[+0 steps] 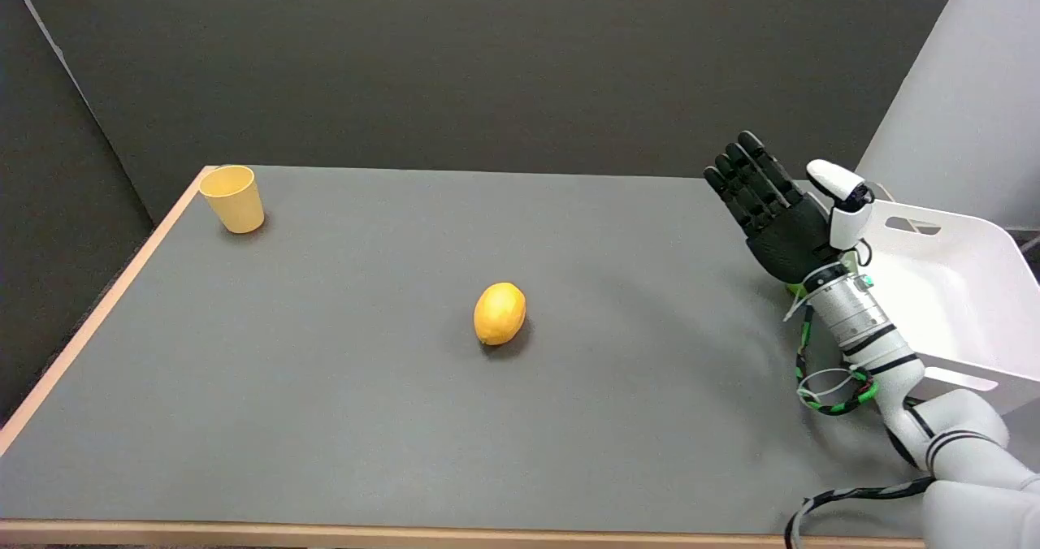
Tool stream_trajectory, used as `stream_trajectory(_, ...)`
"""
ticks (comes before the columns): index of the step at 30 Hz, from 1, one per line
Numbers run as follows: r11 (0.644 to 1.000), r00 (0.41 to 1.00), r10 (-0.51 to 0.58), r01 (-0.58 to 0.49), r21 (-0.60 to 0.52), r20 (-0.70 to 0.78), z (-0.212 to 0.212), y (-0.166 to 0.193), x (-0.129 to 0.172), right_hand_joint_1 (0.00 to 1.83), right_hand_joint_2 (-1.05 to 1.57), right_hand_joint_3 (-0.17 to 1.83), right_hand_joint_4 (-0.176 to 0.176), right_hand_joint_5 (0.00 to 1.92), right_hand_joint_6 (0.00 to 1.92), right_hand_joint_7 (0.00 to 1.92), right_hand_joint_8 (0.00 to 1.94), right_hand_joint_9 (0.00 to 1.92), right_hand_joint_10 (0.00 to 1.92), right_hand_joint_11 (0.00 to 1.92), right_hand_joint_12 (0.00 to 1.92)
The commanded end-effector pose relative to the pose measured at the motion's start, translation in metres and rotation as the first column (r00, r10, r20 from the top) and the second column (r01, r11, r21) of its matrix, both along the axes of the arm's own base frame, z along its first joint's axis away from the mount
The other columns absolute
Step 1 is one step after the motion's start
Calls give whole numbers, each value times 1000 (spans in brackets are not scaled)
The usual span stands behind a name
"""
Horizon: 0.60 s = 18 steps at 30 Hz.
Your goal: Pick up the lemon.
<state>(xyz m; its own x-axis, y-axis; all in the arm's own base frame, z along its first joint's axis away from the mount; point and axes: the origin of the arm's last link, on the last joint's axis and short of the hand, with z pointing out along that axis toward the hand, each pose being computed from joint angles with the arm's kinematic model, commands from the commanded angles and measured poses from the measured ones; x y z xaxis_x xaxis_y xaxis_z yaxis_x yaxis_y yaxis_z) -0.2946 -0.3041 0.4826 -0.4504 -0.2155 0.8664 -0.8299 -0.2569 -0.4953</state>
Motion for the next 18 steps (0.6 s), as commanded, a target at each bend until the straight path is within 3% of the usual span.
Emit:
stream_trajectory(1, 998, 993, -66, 67, 1, -95, 24, -1, 10, 414, 682, 1086, -19, 95, 282, 125, 52, 88, 183, 16, 548)
stream_trajectory(3, 994, 986, -95, 101, 38, -139, 16, -10, 11, 399, 693, 1089, -17, 88, 291, 117, 96, 77, 232, 16, 586)
stream_trajectory(5, 989, 974, -112, 128, 72, -195, 10, -15, 13, 206, 668, 1031, -11, 61, 298, 104, 170, 53, 300, -1, 712)
stream_trajectory(9, 987, 917, -73, 123, 103, -392, -1, -21, 22, 300, 719, 891, -4, 115, 334, 138, 237, 47, 476, -1, 780)
stream_trajectory(12, 991, 815, 14, 66, 117, -579, -16, -27, 32, 446, 714, 889, -15, 125, 343, 139, 245, 37, 501, -1, 752)
stream_trajectory(14, 990, 715, 65, 40, 134, -696, -36, -32, 37, 469, 661, 969, -43, 83, 371, 83, 262, 14, 437, -1, 689)
stream_trajectory(15, 990, 692, 73, 35, 134, -718, -40, -35, 39, 478, 660, 953, -58, 75, 357, 74, 240, 6, 418, -1, 661)
stream_trajectory(18, 994, 521, 73, 35, 107, -850, -68, -42, 40, 472, 639, 941, -89, 52, 325, 56, 196, -1, 365, -1, 597)
